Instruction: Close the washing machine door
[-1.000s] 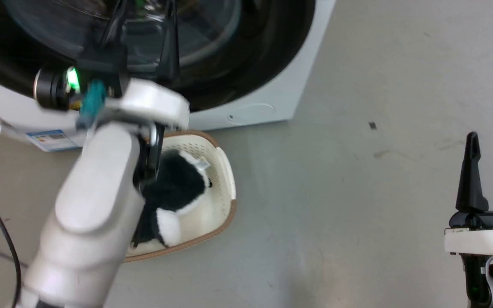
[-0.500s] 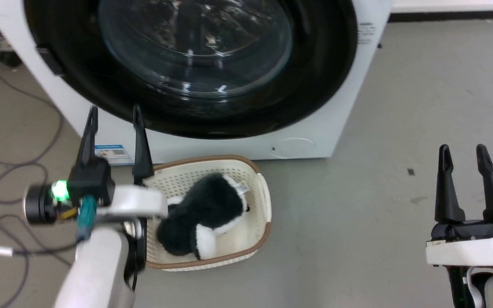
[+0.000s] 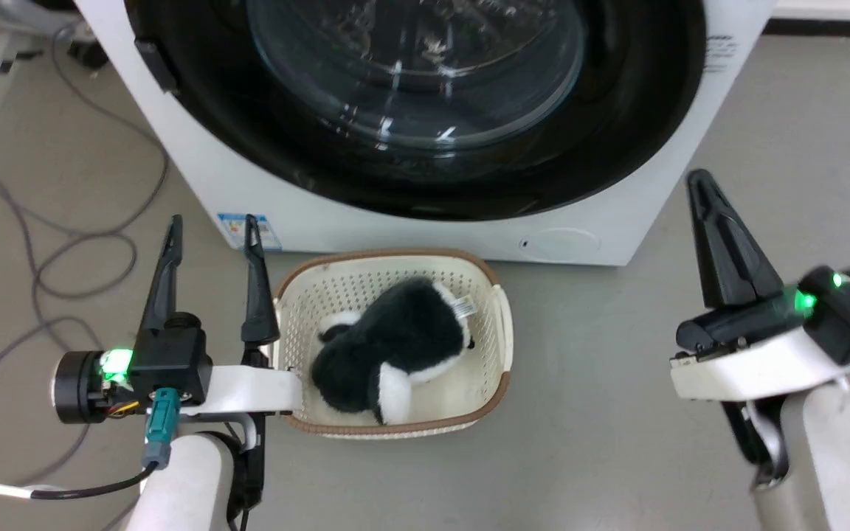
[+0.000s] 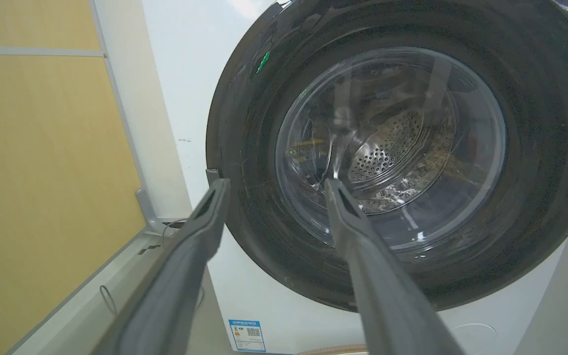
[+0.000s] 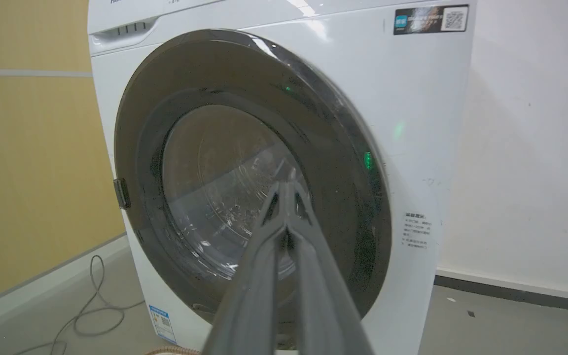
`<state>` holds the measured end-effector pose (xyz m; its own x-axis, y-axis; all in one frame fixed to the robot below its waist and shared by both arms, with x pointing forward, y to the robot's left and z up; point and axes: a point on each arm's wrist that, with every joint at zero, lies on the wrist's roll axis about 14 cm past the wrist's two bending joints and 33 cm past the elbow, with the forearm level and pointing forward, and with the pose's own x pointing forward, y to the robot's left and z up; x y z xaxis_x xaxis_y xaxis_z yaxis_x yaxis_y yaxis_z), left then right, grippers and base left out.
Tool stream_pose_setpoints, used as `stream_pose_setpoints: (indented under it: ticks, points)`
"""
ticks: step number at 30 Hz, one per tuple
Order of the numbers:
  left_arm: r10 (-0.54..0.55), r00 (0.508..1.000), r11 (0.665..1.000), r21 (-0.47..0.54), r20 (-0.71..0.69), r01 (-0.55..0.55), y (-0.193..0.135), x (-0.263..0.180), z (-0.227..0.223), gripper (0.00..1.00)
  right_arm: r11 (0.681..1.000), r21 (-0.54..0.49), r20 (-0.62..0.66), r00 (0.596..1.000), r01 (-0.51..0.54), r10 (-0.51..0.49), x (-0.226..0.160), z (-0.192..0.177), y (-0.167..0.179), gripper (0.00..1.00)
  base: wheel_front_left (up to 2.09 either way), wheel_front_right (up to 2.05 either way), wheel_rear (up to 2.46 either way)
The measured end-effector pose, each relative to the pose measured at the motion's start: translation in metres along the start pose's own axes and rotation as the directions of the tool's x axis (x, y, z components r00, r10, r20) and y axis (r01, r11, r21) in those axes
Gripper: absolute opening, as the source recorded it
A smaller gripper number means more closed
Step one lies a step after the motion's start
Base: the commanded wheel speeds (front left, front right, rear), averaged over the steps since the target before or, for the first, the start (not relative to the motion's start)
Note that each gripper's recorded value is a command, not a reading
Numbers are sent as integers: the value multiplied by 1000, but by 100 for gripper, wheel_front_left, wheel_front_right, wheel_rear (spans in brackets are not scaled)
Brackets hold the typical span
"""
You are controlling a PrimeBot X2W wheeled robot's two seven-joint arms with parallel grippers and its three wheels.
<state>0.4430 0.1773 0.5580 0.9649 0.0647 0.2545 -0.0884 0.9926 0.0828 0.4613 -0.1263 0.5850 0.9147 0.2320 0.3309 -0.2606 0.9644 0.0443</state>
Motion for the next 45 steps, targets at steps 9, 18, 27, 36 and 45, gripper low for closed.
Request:
stream_pose_setpoints:
  ticks: [9, 18, 27, 36, 45]
  points:
    - [18, 1000, 1000, 3, -25, -18, 3, 5, -15, 100, 991, -105, -196, 978, -87, 65, 29, -74, -21, 0, 0, 0, 0]
    - [37, 997, 999, 18, -62, -36, 8, 15, -38, 100, 985, -143, -301, 952, -100, 53, 67, -128, -48, 0, 0, 0, 0]
    - [62, 993, 998, 29, -97, -59, 14, 19, -57, 100, 985, -152, -318, 948, -77, 25, 101, -152, -65, 0, 0, 0, 0]
    - [79, 991, 997, 35, -105, -75, 18, 20, -62, 100, 986, -156, -335, 942, -54, -2, 115, -165, -74, 0, 0, 0, 0]
    - [96, 992, 995, 27, -80, -94, 23, 17, -47, 100, 989, -147, -267, 962, 15, -54, 110, -130, -81, 0, 0, 0, 0]
